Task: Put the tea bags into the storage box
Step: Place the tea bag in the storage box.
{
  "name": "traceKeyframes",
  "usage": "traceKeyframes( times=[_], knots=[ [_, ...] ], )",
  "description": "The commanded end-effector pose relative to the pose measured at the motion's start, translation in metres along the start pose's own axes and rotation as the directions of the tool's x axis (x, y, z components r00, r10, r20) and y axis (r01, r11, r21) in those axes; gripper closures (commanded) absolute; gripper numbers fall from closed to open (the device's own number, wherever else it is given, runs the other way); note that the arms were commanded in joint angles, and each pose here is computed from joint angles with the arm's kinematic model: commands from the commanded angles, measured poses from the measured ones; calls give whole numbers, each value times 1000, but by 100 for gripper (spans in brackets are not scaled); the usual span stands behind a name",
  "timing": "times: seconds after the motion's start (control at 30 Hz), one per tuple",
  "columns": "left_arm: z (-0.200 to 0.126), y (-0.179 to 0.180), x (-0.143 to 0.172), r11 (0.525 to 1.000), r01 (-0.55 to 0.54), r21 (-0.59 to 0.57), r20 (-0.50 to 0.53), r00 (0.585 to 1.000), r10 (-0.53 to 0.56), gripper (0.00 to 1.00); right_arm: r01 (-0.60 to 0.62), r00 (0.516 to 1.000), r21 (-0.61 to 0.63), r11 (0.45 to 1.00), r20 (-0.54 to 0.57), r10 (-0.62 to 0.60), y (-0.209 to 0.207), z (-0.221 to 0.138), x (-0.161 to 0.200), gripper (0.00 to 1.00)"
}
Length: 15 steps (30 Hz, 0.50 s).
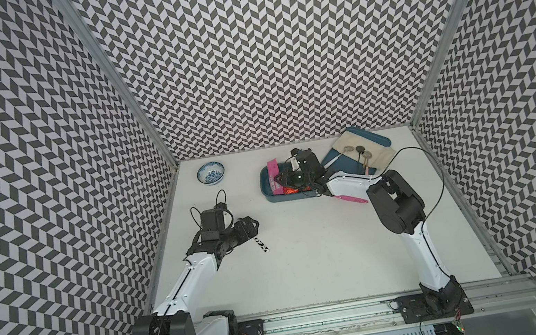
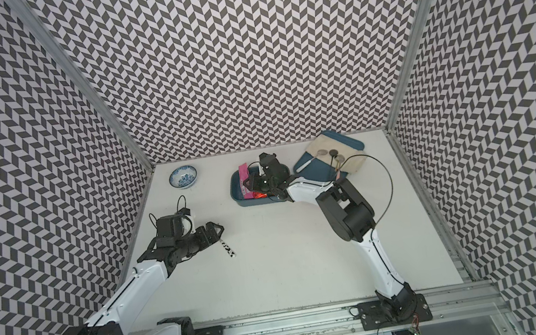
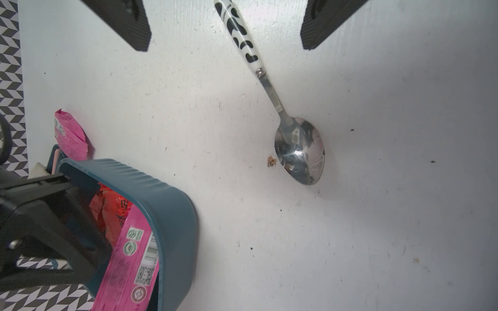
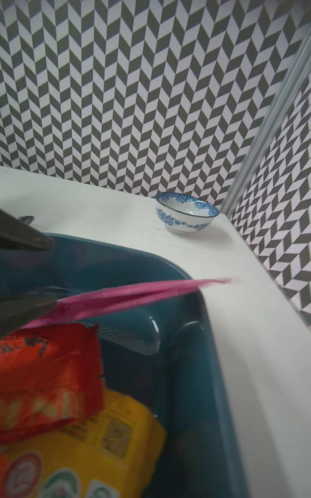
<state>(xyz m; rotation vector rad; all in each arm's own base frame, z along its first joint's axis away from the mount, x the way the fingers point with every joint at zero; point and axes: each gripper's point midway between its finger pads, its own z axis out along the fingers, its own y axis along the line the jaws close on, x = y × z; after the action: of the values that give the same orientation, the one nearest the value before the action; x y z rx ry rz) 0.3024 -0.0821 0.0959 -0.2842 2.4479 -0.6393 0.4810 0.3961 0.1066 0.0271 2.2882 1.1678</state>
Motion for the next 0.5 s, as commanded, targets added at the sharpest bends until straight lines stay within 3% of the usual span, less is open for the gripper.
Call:
traceKeyframes(
  times=[0.0, 0.33, 0.47],
  knots=[
    [1, 3, -1, 1000, -3, -12, -3, 1000, 3, 8, 87, 991, -25, 996, 101, -84, 32, -32, -25, 64],
    [5, -6, -5, 999, 16, 33, -15, 1000, -16, 8, 73, 980, 86, 994, 181, -88, 5, -103, -45, 64],
    [7, -9, -7, 999, 14, 47, -21, 1000, -13, 8, 113, 983, 128, 985, 130, -129, 4, -107, -51, 67]
  ],
)
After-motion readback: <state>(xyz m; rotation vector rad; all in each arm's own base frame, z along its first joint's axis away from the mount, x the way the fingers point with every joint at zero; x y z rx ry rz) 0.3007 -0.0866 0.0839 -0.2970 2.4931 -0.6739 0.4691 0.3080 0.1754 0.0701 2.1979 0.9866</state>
